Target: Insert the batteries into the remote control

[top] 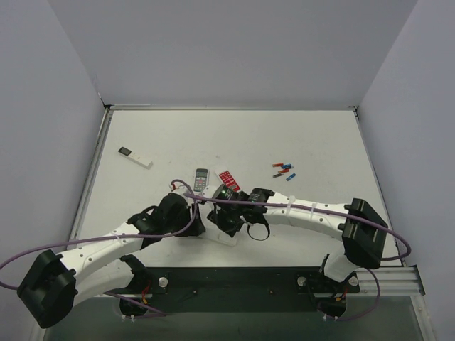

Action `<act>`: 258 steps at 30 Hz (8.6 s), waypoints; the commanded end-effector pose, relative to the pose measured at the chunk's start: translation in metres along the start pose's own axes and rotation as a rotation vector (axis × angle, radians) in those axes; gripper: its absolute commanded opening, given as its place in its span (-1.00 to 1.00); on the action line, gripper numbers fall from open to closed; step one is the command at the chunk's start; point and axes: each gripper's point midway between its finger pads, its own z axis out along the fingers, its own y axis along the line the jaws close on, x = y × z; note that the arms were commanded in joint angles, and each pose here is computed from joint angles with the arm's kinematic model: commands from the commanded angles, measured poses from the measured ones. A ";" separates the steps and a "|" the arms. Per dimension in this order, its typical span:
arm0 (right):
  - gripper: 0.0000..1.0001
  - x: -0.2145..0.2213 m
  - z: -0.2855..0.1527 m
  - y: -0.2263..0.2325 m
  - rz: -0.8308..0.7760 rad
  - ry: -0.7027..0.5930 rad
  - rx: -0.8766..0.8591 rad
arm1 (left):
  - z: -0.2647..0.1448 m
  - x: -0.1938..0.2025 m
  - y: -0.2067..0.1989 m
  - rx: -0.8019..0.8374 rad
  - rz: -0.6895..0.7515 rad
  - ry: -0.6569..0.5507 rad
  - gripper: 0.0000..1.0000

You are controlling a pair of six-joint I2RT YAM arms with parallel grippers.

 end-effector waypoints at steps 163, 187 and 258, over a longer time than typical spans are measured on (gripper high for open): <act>-0.41 0.100 0.005 -0.004 0.796 0.352 0.374 | 0.010 0.027 -0.048 0.168 0.112 0.188 0.11; -0.27 0.107 0.015 0.002 0.857 0.372 0.311 | 0.010 0.027 -0.052 0.190 0.122 0.195 0.08; 0.88 0.155 -0.297 -0.184 1.020 -0.737 1.115 | -0.280 -0.167 0.043 -0.156 -0.103 -1.112 0.89</act>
